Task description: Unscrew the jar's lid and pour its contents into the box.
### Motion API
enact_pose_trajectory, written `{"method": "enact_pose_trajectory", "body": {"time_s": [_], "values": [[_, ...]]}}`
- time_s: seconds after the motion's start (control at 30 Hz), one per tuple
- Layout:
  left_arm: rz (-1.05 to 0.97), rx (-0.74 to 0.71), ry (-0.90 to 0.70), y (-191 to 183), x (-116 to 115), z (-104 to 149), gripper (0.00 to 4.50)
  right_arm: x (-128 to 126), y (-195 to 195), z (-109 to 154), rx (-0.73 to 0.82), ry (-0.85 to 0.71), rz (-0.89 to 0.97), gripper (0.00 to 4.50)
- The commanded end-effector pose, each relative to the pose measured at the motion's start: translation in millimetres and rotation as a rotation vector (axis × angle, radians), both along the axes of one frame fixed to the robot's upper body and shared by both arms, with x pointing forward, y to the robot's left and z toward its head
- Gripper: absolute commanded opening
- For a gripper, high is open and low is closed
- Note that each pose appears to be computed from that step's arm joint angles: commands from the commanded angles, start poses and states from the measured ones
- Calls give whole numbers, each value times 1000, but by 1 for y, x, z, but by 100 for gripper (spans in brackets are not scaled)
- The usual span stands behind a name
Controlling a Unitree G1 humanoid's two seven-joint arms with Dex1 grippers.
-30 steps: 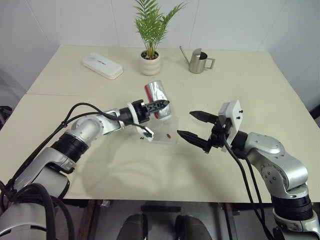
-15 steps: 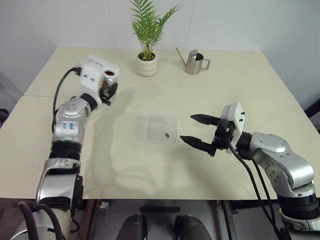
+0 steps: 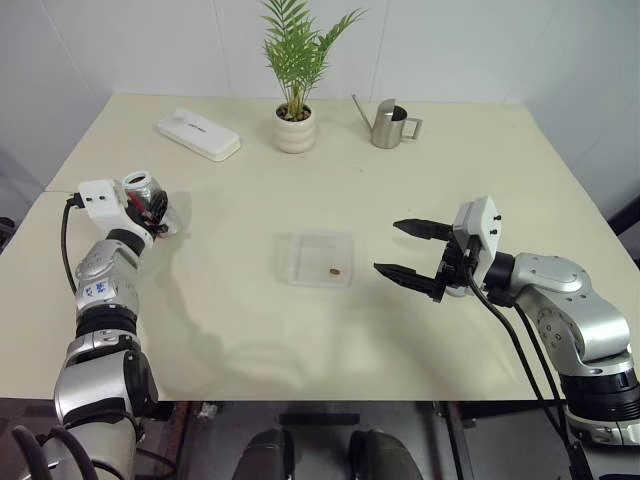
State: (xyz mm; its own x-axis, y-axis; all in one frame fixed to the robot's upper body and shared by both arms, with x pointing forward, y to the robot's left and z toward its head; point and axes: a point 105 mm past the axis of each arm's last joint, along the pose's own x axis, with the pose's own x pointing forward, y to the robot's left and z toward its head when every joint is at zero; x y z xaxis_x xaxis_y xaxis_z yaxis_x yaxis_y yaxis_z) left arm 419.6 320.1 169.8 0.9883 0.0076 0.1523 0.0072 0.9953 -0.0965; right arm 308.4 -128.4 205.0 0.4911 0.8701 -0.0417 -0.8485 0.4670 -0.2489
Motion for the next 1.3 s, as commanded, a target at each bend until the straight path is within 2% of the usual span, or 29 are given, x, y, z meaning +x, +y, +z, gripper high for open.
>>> {"method": "enact_pose_trajectory", "body": {"time_s": [0.03, 0.23, 0.33, 0.47, 0.67, 0.77, 0.97, 1.13, 1.3], "values": [[21, -2, 3, 11, -8, -8, 269, -4, 2, 10, 10, -50, 9, 450], [32, 66, 6, 21, -20, -11, 448, -9, 2, 9, 16, -45, 19, 450], [28, 84, 9, 27, -30, -13, 448, -11, 2, 9, 18, -42, 24, 450], [-5, 149, 48, 37, -61, -20, 448, -17, 1, 6, 9, -22, 45, 450], [-180, 348, 154, 28, -108, -26, 448, -24, -6, 1, -32, -4, 81, 450], [-345, 516, 148, 6, -122, -15, 448, -24, -11, 1, -55, -14, 86, 450], [-628, 719, 76, -39, -129, 14, 448, -25, -18, 11, -55, -52, 110, 450], [-817, 713, 14, -74, -127, 26, 448, -24, -31, 7, -140, -31, 102, 450], [-908, 711, -30, -87, -126, 29, 448, -25, -42, 7, -162, -48, 63, 450]]}}
